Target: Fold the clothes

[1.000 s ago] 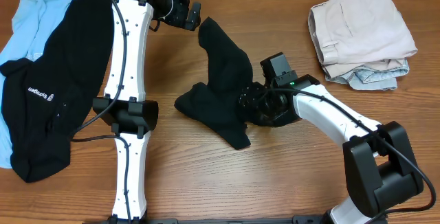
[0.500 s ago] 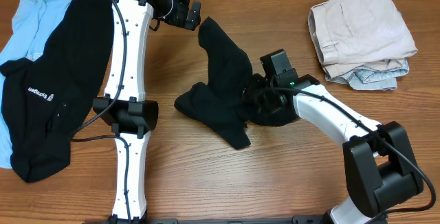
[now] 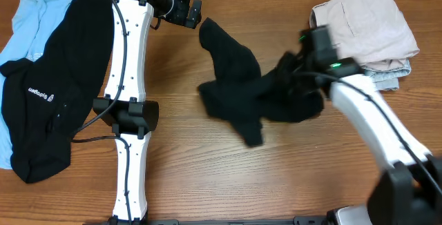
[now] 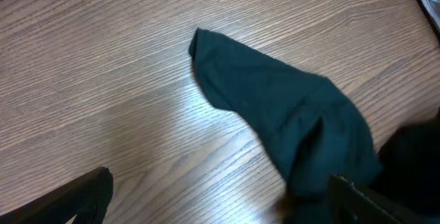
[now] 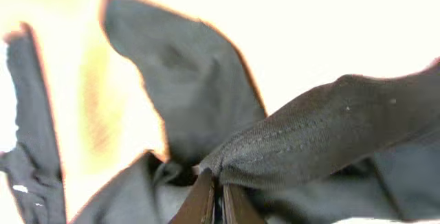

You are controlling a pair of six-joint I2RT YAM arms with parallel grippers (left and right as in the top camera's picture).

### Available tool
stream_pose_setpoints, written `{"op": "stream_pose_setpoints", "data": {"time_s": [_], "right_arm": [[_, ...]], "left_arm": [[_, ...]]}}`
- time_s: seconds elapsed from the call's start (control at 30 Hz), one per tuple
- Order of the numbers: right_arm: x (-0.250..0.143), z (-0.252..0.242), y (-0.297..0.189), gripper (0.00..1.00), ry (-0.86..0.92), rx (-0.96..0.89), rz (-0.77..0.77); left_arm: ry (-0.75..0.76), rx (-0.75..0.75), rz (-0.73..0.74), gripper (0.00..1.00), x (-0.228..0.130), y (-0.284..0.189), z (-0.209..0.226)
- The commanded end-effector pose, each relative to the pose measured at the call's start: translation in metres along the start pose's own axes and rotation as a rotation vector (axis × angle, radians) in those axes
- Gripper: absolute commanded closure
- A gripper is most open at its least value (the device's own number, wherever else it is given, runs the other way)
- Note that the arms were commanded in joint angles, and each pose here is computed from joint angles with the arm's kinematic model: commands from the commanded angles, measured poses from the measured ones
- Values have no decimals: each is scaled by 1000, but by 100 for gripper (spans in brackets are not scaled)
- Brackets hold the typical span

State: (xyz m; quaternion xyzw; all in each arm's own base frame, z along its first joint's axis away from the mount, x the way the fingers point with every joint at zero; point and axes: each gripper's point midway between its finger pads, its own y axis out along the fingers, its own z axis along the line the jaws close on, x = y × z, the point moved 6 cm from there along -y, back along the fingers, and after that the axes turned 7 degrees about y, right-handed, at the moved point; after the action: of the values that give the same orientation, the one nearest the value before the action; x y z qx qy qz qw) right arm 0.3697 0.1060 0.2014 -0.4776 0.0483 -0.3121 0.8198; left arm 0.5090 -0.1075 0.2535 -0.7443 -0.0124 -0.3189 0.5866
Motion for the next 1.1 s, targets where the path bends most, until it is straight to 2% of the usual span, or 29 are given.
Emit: {"op": "stream_pose_setpoints", "data": {"time_s": [0.0,0.13,0.27,0.5,0.8,1.07], "right_arm": [[30,25,-74,96,-132,82,-160],[38,26,-103,96,-160,63,-181],[37,25,-105,96,-159,55,-173],[36,23,-105,96,-155,46,-163],[34,14,-104,96,-142,-21,-167],[34,9,-104,96,-135,-53,-167]], "left_arm": [[49,-39,-22,0,2,-2,-3],[117,-132,-43,1,4,-3,-16],[243,-297,-81,1,7,-3,-48],[427,-385,-49,0,4,17,-101],[472,-495,63,0,-13,73,-161],[513,-604,29,0,-12,74,-196]]}}
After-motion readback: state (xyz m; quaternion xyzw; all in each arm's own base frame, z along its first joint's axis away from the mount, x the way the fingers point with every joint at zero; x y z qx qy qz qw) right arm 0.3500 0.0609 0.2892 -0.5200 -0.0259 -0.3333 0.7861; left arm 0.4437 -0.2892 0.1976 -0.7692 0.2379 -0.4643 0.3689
